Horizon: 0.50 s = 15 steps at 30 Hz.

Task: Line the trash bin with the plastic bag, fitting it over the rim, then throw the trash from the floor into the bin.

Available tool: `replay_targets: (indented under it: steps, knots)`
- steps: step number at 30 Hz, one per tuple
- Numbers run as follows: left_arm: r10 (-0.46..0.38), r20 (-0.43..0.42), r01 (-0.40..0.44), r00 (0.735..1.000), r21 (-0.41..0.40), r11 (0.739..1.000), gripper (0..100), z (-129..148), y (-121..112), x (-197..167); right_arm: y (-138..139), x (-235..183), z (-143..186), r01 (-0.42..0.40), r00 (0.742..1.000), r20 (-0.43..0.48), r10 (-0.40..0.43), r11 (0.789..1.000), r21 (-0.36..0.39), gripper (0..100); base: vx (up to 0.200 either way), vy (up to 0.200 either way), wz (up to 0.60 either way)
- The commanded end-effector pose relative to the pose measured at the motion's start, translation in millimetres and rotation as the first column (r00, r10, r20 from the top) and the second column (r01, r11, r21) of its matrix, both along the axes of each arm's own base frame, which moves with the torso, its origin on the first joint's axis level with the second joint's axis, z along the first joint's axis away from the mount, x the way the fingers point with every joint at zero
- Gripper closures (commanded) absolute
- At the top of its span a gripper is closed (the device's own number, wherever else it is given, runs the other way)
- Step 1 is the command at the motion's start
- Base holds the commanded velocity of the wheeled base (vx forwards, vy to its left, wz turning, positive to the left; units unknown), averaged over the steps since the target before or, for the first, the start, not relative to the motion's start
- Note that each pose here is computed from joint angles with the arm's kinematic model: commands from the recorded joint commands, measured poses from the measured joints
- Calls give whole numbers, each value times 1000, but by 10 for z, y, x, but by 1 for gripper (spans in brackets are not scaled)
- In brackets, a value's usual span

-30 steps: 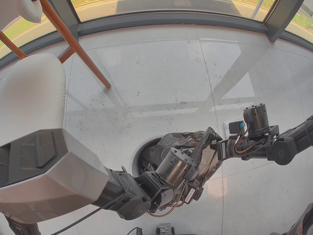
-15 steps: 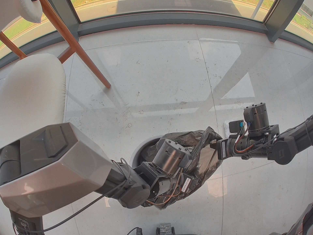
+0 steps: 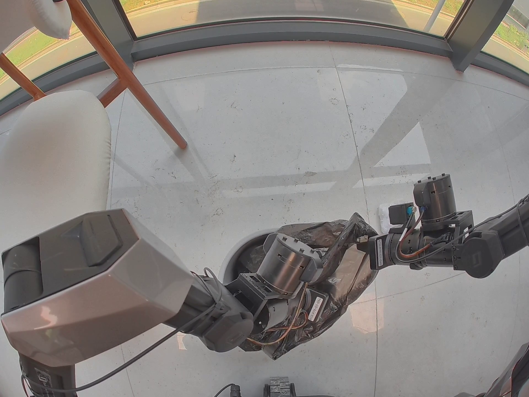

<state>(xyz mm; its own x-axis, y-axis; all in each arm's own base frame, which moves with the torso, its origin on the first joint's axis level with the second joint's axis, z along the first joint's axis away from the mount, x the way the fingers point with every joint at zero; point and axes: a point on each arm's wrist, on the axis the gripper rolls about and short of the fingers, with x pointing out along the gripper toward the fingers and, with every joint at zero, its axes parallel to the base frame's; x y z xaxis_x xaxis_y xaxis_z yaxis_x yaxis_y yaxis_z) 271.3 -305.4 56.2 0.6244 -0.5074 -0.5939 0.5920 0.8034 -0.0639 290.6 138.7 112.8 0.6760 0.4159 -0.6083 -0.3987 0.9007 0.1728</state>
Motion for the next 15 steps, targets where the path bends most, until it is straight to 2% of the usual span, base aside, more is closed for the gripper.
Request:
replay_targets:
  steps: [1,3,5,8,12,15]
  knots:
    - [5,-5,-5,1000,5,1000,100,10,36,-19,-32,-18,-21,5,1000,-8,-5,1000,-6,100,0,0,0]
    - [5,-2,-5,1000,4,1000,100,36,51,-25,-53,-17,-32,10,1000,-11,-10,1000,-10,100,0,0,0]
    - [17,24,-17,1000,-26,1000,100,264,159,-48,-109,-2,-43,20,1000,-17,-21,1000,-12,100,0,0,0]
    - [29,36,-28,999,-39,999,100,449,249,-58,-163,36,-46,8,1000,-20,-8,1000,3,100,0,0,0]
    - [58,44,-56,997,-46,997,100,668,396,-45,-214,107,-46,-55,998,9,55,998,-25,100,0,0,0]
    - [81,38,-80,996,-41,996,100,699,479,-6,-214,155,-113,-114,993,11,115,992,-50,100,0,0,0]
